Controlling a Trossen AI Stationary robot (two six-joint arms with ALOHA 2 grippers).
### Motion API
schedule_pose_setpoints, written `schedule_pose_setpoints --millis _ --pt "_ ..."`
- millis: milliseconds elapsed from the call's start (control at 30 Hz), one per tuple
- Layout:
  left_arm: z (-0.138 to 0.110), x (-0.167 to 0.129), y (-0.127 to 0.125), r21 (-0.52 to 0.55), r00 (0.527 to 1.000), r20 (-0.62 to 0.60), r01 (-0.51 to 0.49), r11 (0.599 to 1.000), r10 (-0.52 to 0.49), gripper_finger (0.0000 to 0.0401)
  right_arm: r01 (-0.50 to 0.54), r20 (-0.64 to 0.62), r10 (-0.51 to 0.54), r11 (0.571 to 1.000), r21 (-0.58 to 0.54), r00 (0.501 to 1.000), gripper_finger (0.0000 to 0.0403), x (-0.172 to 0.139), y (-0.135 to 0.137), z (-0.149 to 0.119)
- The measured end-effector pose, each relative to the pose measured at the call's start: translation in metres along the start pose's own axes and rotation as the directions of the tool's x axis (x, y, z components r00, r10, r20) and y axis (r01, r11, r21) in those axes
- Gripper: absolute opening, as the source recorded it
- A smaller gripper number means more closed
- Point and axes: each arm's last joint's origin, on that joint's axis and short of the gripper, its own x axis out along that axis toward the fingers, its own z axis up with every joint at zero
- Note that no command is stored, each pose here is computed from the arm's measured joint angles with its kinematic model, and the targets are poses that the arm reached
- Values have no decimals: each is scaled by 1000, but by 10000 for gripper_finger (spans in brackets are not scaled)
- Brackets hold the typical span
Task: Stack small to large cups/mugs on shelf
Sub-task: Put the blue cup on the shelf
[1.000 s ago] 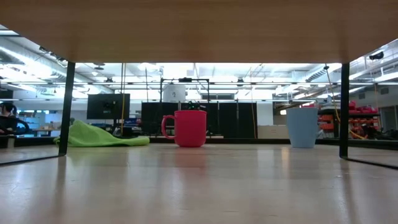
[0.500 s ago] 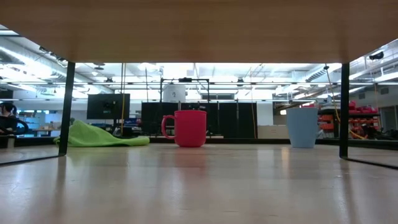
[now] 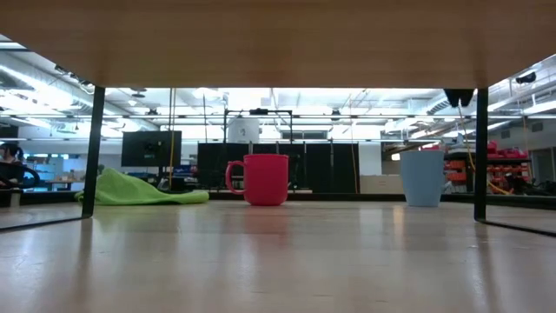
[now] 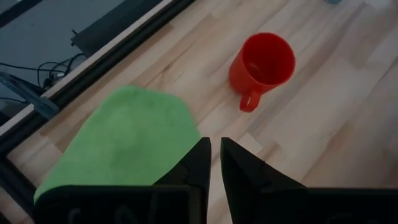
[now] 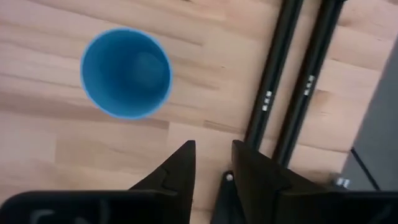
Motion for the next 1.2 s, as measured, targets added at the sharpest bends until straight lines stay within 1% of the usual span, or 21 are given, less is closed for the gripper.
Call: schedule_pose_setpoints --millis 167,300,367,633,900,1200 --pt "0 0 0 0 1000 1 0 1000 0 51 -58 8 58 998 -6 998 117 19 13 12" --pt "0 0 0 -1 1000 -2 0 1000 0 52 -109 -9 109 994 -24 994 118 33 23 19" --pt "0 0 0 -1 1000 -2 0 1000 0 53 -120 -6 120 992 -34 993 116 39 27 22" --pt "0 0 0 -3 1000 -2 0 1000 0 52 -75 -28 74 997 -27 997 110 52 27 31" --pt "0 0 0 -3 1000 -2 -1 1000 1 56 -50 -64 47 998 -46 997 110 63 30 39" --pt "0 0 0 -1 1000 -2 -1 1000 1 58 -59 -56 57 997 -51 997 110 69 32 45"
